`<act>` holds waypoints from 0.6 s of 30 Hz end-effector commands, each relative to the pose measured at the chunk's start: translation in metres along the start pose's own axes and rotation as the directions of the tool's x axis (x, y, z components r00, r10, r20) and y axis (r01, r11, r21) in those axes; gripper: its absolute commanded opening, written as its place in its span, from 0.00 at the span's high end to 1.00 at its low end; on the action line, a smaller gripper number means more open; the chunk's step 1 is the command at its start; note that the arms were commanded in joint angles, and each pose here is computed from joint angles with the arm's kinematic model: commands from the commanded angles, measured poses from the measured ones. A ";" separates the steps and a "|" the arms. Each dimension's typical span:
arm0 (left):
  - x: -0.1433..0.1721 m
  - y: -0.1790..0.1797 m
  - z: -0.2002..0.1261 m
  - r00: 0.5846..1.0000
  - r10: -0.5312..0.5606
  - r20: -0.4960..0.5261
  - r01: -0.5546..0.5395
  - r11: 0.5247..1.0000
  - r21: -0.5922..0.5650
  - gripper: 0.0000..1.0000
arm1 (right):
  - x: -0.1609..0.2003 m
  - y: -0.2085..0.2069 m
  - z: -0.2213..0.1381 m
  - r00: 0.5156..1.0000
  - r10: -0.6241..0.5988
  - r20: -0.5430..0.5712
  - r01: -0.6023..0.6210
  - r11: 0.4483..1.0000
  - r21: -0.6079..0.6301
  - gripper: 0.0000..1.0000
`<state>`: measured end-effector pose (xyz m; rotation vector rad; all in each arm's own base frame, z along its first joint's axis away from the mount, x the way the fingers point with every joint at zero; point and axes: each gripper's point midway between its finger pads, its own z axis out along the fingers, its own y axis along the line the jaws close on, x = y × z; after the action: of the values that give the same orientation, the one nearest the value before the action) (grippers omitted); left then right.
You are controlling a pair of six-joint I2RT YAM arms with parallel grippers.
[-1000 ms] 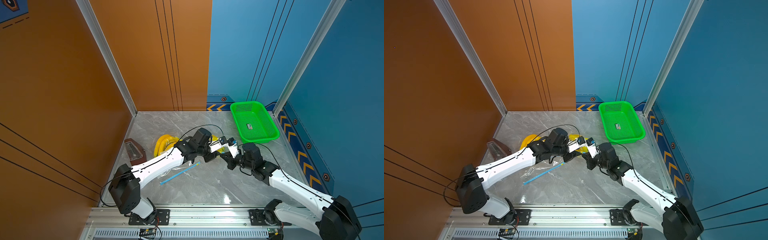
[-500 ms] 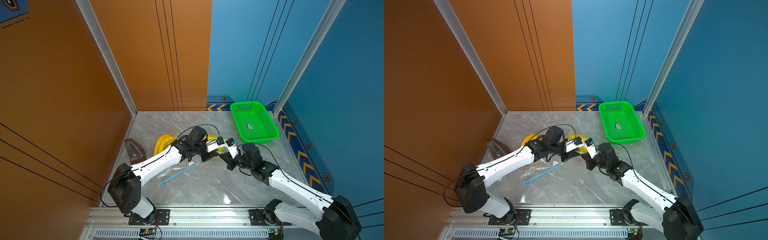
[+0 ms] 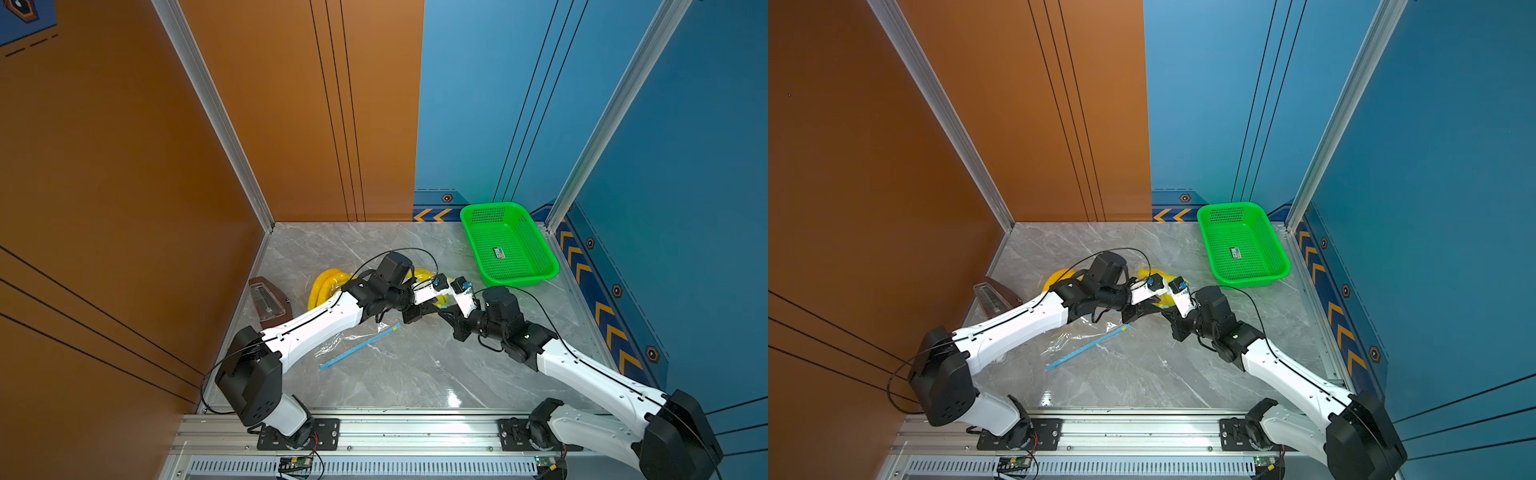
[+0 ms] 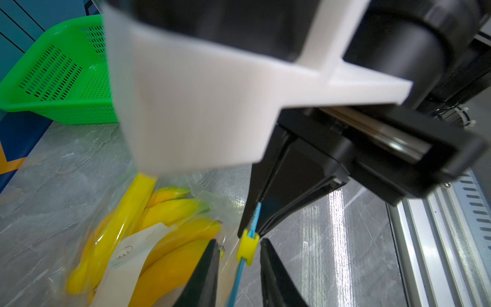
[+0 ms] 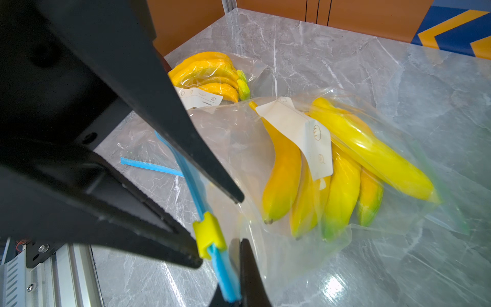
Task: Open the zip-top bag and take out the banana
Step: Unzip the zipper on the zipper food storage bag.
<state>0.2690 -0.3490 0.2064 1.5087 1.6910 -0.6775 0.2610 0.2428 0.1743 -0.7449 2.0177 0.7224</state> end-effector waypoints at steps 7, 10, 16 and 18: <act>-0.009 -0.004 0.004 0.999 0.016 0.037 -0.018 0.998 0.055 0.79 | -0.007 0.007 0.001 1.000 -0.026 0.010 0.026 0.999 -0.029 1.00; -0.008 -0.005 0.004 0.999 0.014 0.036 -0.016 0.998 0.056 0.79 | -0.007 0.005 0.002 1.000 -0.025 0.011 0.025 0.999 -0.022 1.00; -0.001 0.000 0.003 1.000 0.007 0.020 -0.008 0.999 0.037 0.87 | -0.007 0.004 0.001 1.000 -0.021 0.018 0.021 1.000 -0.013 1.00; 0.000 0.001 0.001 1.000 0.005 0.019 -0.005 1.000 0.030 0.90 | -0.008 0.003 0.000 1.000 -0.019 0.022 0.020 1.000 -0.010 1.00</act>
<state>0.2661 -0.3516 0.2016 1.5316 1.6825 -0.7144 0.2614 0.2430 0.1728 -0.7450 2.0222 0.7215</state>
